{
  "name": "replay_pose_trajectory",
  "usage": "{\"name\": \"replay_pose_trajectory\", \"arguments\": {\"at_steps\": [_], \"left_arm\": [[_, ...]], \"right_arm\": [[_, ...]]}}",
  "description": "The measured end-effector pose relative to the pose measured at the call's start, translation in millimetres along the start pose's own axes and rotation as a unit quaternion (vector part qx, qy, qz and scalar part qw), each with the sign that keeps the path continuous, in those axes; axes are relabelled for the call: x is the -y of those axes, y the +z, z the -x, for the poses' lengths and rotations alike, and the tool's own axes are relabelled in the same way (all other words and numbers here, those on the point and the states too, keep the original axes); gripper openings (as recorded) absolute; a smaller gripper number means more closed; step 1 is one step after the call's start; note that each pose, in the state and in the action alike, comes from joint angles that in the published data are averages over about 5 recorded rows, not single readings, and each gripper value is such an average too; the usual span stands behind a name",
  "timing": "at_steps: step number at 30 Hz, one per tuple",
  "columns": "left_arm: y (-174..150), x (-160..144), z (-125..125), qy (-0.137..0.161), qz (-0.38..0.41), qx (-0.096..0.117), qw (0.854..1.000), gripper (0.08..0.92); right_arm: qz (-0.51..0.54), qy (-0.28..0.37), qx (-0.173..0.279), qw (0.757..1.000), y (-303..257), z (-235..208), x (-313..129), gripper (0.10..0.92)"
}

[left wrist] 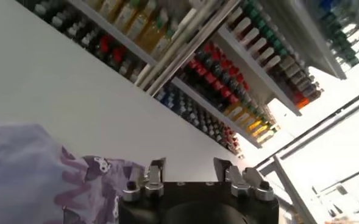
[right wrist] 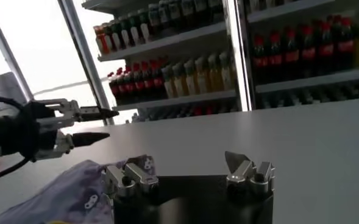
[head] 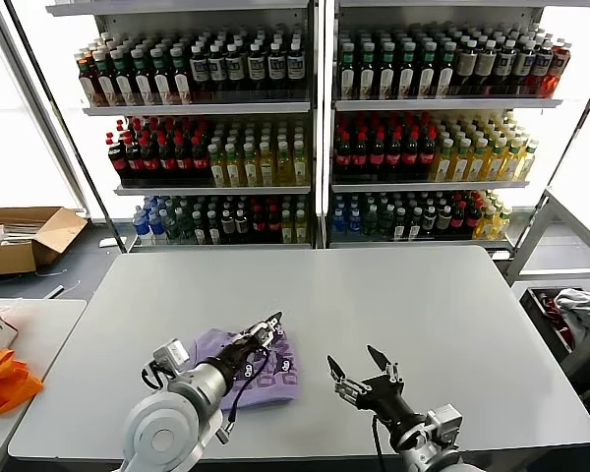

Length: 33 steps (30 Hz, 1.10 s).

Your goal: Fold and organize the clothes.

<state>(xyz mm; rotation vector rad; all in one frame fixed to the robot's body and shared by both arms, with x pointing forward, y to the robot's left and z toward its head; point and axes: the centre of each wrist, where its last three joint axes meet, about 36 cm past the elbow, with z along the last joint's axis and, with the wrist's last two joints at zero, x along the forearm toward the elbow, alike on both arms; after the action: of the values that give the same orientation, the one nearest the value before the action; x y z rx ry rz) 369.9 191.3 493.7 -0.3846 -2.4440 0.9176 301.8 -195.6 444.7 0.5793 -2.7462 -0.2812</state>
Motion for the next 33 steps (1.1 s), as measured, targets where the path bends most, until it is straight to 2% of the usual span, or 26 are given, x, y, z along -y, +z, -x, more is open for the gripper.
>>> {"name": "replay_pose_trajectory", "arguments": {"at_steps": [4,8,13,17,22,33], "left_arm": [[-16.2,-4.2,-20.8,0.002,0.010,0.031,0.999,0.664],[-30.2,-15.0,-38.3,-0.011,0.030,0.063,0.998,0.771],[-42.9,-28.1,-58.3,-0.031,0.055,0.101,0.993,0.820],[-49.4,-35.2,-70.4,-0.045,0.068,0.123,0.989,0.822],[-54.3,-39.8,-77.9,-0.056,0.078,0.140,0.986,0.823],[-59.8,-49.5,-87.5,-0.077,0.091,0.154,0.981,0.823]], "right_arm": [[0.032,-0.016,-0.027,0.999,5.5,27.5,-10.4,0.823],[0.056,-0.033,-0.062,0.996,13.8,56.7,-19.9,0.823],[0.064,-0.044,-0.108,0.991,25.6,86.3,-26.4,0.798],[0.065,-0.043,-0.132,0.988,32.1,99.8,-26.8,0.698],[0.068,-0.046,-0.147,0.986,35.0,106.9,-25.7,0.551],[0.078,-0.064,-0.154,0.983,35.6,112.5,-22.4,0.230]]}}
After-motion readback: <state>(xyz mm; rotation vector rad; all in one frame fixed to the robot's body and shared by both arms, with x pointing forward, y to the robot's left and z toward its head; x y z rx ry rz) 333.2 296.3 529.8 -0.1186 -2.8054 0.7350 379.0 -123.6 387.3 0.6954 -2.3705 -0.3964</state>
